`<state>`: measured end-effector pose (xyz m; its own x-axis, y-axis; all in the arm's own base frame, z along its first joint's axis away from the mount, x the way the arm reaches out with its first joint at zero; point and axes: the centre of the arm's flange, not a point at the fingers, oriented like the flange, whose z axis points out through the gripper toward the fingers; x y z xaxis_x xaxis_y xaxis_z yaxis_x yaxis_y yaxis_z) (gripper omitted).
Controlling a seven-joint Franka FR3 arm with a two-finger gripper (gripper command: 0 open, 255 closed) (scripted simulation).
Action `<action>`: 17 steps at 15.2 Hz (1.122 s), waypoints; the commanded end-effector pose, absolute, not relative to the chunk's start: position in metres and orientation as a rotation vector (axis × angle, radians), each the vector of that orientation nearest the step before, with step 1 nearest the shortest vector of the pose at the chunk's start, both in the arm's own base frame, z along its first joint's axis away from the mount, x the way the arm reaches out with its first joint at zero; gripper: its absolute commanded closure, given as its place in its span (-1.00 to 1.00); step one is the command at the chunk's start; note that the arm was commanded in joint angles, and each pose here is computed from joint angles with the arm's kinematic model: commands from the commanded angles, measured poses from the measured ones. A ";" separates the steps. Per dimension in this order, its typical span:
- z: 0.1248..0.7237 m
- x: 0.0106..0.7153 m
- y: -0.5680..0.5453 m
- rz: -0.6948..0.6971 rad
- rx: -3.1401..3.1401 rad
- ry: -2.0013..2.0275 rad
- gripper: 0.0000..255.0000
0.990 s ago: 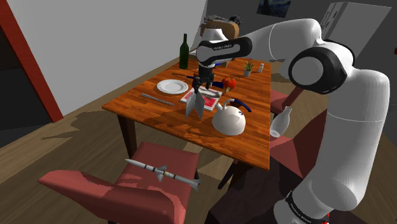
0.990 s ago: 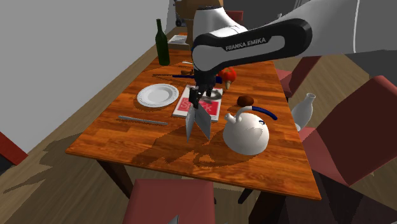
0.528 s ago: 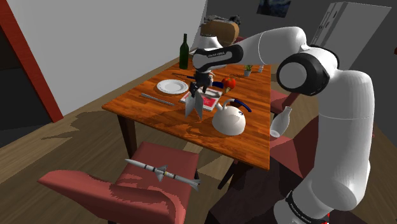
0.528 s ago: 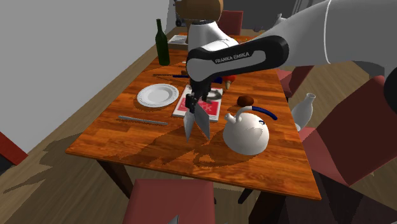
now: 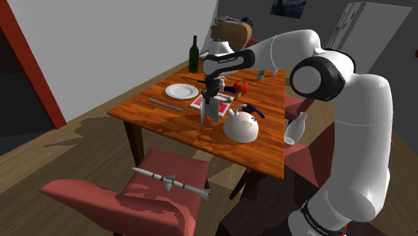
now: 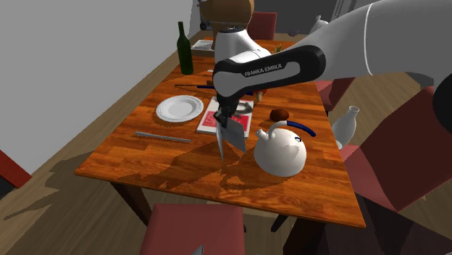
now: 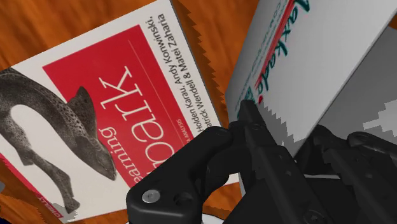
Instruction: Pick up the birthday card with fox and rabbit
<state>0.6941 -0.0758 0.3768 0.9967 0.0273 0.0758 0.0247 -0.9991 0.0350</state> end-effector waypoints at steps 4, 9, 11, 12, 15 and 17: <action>0.374 0.694 -0.073 0.111 3.107 0.044 1.00; 0.395 0.694 -0.074 0.111 3.107 0.044 1.00; 0.406 0.694 -0.074 0.111 3.107 0.044 1.00; 0.411 0.694 -0.074 0.111 3.107 0.044 1.00; 0.427 0.694 -0.074 0.111 3.107 0.044 1.00; 0.438 0.694 -0.074 0.111 3.107 0.044 1.00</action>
<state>0.6941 -0.0753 0.4325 0.9971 0.0293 0.0708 0.0271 -0.9991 0.0329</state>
